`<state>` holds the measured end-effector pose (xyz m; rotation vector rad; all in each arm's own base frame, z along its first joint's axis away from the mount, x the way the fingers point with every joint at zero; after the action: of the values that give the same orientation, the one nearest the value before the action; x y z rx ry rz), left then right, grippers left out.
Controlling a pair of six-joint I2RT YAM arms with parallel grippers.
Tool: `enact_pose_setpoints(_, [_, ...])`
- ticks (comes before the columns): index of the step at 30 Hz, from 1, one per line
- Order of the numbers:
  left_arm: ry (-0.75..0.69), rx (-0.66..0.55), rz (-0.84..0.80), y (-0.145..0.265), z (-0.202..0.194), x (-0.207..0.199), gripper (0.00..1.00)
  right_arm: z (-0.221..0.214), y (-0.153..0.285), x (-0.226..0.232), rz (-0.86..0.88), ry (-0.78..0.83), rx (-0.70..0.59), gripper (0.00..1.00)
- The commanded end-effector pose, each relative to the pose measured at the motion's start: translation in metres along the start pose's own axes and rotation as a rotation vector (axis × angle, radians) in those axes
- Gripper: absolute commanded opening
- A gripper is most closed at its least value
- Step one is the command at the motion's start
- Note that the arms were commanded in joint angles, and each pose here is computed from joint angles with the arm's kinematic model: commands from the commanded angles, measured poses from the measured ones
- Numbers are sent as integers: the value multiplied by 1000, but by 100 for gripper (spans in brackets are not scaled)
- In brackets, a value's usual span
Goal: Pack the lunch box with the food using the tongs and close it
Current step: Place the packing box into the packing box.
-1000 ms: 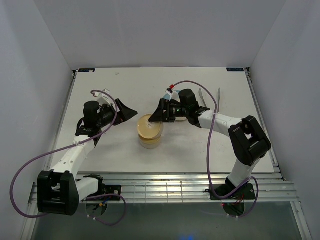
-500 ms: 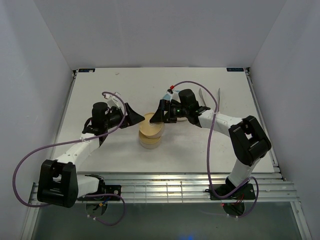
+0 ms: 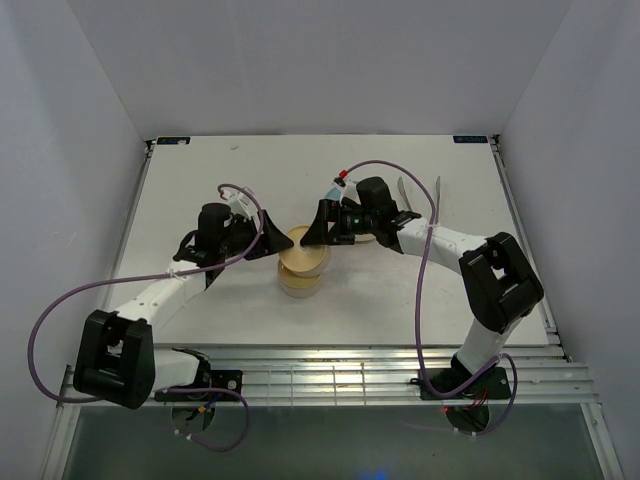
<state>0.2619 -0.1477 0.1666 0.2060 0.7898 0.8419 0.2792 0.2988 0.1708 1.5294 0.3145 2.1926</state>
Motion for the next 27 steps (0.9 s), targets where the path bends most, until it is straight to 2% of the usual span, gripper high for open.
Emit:
enact_pose_setpoints(1, [-43,-18,96,13,11,-7,79,23,15,35,69,98,-88,93])
enact_pose_setpoints(9, [-56,15,179,18,6,-9,77,26,19,39,60,108,-108,93])
enact_pose_setpoints(21, [-66,12,216,28,3,-10,77,36,27,37,-27,141,-169,93])
enact_pose_setpoints(23, [-66,18,216,27,2,-10,77,36,28,36,-35,146,-169,91])
enact_pose_setpoints(27, [-71,-18,190,32,8,-17,77,30,29,34,-29,156,-150,77])
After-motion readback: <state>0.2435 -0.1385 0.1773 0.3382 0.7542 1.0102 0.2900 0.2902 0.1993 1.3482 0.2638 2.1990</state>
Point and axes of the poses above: each gripper's point midway between its finger pads, its own y axis back along the fingers, its own x axis along the line the jaws close on, z = x × y, the point moved 7 cm from there along y, back along the fingers, and after that the axes turned 12 degrees about -y, right-handed, at the moved point
